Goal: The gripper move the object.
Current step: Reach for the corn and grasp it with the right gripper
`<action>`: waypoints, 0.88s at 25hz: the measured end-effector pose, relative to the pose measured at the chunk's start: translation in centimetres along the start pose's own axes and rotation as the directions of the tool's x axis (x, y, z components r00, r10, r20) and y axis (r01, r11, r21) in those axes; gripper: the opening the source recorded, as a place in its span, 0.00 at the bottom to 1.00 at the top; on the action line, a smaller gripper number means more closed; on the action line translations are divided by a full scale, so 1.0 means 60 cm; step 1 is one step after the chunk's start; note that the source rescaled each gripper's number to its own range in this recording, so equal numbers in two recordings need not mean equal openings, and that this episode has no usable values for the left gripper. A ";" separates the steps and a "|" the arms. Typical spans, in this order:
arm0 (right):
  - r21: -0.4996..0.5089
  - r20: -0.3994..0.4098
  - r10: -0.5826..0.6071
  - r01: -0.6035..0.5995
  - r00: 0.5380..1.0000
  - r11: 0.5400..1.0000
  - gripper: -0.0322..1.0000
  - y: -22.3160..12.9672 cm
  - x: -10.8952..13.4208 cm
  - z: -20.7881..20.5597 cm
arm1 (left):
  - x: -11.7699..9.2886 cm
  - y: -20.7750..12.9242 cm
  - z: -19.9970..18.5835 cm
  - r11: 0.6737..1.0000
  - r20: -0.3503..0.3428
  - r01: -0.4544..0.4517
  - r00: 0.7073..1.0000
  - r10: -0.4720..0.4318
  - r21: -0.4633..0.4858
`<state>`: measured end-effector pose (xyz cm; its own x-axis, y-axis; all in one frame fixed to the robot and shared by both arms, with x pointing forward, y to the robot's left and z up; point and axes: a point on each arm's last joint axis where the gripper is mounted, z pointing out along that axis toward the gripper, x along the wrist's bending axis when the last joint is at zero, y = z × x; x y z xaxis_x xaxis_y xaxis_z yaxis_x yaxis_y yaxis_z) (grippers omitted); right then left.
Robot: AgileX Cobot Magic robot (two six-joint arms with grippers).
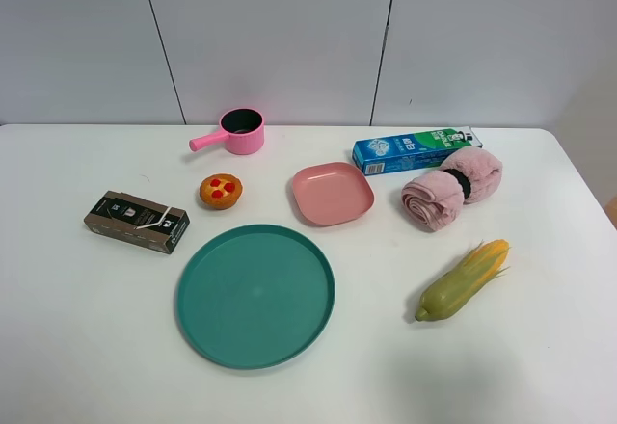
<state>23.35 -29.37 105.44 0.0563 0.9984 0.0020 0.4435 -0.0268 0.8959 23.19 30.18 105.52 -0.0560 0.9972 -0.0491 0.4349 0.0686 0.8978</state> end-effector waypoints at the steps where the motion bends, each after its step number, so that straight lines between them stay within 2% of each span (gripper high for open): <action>1: 0.004 0.006 -0.003 0.003 1.000 1.000 1.00 0.000 -0.001 0.001 | 0.000 0.000 0.000 1.000 0.000 0.000 1.000 0.000 0.000; 6: 0.103 0.014 -0.006 0.005 1.000 0.995 1.00 0.038 -0.004 0.005 | 0.000 0.000 0.000 1.000 0.000 0.000 1.000 0.000 0.000; 11: 0.178 0.020 0.042 -0.045 0.999 0.983 1.00 0.114 -0.006 0.020 | 0.000 0.000 0.000 1.000 0.000 0.000 1.000 0.000 0.000; 14: 0.259 0.019 0.046 -0.049 0.999 0.965 1.00 0.157 -0.008 0.049 | 0.000 0.000 0.000 1.000 0.000 0.000 1.000 0.000 0.000; 19: 0.460 0.000 0.084 -0.075 0.996 0.885 1.00 0.205 -0.007 0.124 | 0.000 0.000 0.000 1.000 0.000 0.000 1.000 0.000 0.000; 22: 0.541 -0.005 0.134 -0.110 0.991 0.834 1.00 0.215 -0.004 0.172 | 0.000 0.000 0.000 1.000 0.000 0.000 1.000 0.000 0.000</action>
<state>38.28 -30.46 112.41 0.1106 0.9860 0.1249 0.8473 -0.1592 0.5067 23.19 30.18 105.52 -0.0560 0.9972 -0.0491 0.4349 0.0686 0.8978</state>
